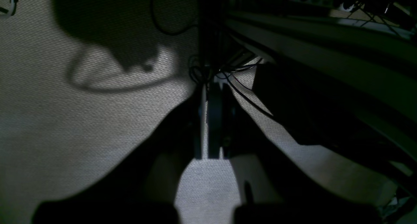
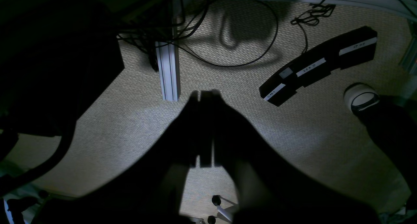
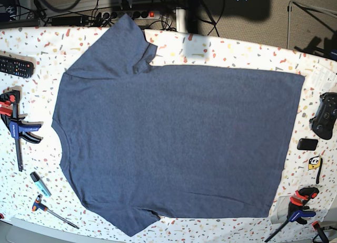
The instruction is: Fold the T-shirt properly
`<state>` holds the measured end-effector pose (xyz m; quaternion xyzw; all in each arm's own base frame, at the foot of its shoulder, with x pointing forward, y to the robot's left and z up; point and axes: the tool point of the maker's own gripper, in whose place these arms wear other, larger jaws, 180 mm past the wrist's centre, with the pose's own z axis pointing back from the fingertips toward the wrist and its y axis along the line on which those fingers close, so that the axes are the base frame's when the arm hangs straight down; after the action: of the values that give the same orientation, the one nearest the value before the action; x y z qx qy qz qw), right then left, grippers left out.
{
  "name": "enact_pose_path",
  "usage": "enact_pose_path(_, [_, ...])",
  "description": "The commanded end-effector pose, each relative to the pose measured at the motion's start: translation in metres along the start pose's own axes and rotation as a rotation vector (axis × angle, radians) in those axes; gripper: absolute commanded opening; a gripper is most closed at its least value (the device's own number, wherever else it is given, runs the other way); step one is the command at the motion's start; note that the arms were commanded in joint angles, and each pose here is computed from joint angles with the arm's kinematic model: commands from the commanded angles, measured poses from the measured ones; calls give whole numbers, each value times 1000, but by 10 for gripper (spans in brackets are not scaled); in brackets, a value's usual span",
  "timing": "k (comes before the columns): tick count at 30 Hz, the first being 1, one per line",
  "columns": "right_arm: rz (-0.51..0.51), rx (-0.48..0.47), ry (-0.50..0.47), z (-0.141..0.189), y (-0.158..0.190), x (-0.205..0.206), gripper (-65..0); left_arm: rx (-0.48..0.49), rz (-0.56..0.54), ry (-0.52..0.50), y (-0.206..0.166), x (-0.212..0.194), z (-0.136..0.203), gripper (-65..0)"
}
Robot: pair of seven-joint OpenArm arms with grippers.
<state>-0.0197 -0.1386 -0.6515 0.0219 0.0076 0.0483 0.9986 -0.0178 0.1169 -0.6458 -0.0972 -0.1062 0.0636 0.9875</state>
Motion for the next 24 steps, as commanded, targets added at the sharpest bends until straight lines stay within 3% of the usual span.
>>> enact_pose_path(1, [3, 10, -7, 0, 1, 1, -650, -2, 4, -1, 1, -4, 2, -623])
enact_pose_path(11, [20, 82, -15, 1, 14, 2, -650, -2, 5, -24, 1, -1, 2, -623])
enact_pose_path(24, [19, 82, -11, 1, 14, -1, -650, 5, 38, -25, 3, -7, 5, -623])
